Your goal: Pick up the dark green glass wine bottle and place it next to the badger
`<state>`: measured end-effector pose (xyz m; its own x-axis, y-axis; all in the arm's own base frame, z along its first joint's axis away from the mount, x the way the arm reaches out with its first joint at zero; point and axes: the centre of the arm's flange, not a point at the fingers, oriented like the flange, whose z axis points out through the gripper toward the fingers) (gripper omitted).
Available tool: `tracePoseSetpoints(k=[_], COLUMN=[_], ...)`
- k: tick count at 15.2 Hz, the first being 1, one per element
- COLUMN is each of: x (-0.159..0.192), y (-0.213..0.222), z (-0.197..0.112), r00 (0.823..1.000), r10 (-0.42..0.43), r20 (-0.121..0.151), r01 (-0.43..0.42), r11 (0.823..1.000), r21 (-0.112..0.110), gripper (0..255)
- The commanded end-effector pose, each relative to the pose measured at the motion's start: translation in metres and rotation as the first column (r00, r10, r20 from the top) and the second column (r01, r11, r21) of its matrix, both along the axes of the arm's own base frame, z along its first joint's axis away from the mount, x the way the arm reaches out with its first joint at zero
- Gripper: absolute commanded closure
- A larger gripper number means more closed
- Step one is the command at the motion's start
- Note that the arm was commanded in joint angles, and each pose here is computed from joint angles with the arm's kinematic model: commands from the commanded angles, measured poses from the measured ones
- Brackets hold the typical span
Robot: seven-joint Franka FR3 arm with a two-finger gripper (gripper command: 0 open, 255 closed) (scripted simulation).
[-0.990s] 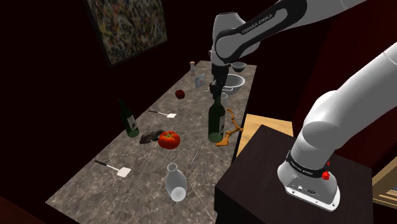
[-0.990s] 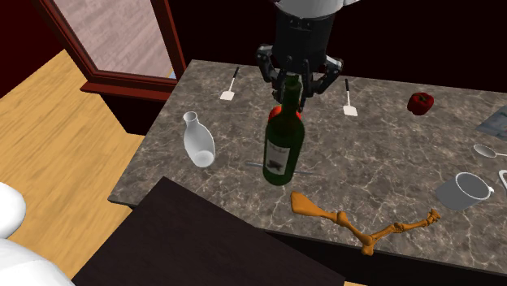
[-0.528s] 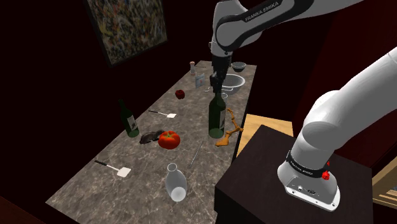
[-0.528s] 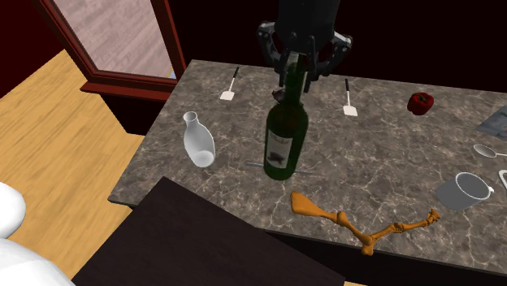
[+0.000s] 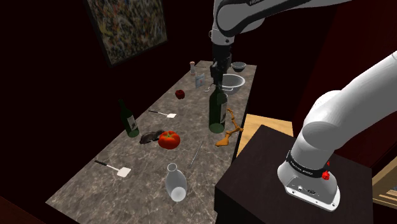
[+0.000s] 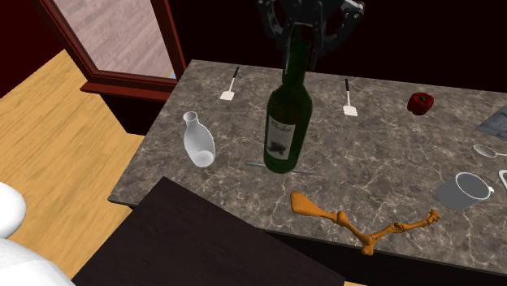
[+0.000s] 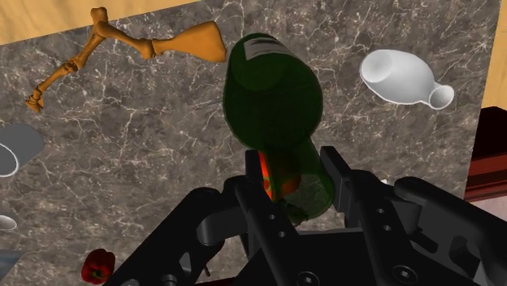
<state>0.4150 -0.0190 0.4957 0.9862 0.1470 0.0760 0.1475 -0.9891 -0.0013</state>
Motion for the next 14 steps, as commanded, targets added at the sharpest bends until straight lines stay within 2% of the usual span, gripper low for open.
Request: tracePoseSetpoints(k=[1,14], x=[0.002,0.002], y=[0.000,0.000], z=[0.011,0.079], r00=[1.000,1.000], r10=[0.000,0.000], r20=[0.000,0.000], r01=[0.000,0.000], r11=[1.000,1.000], r21=[0.000,0.000], gripper=[255,255])
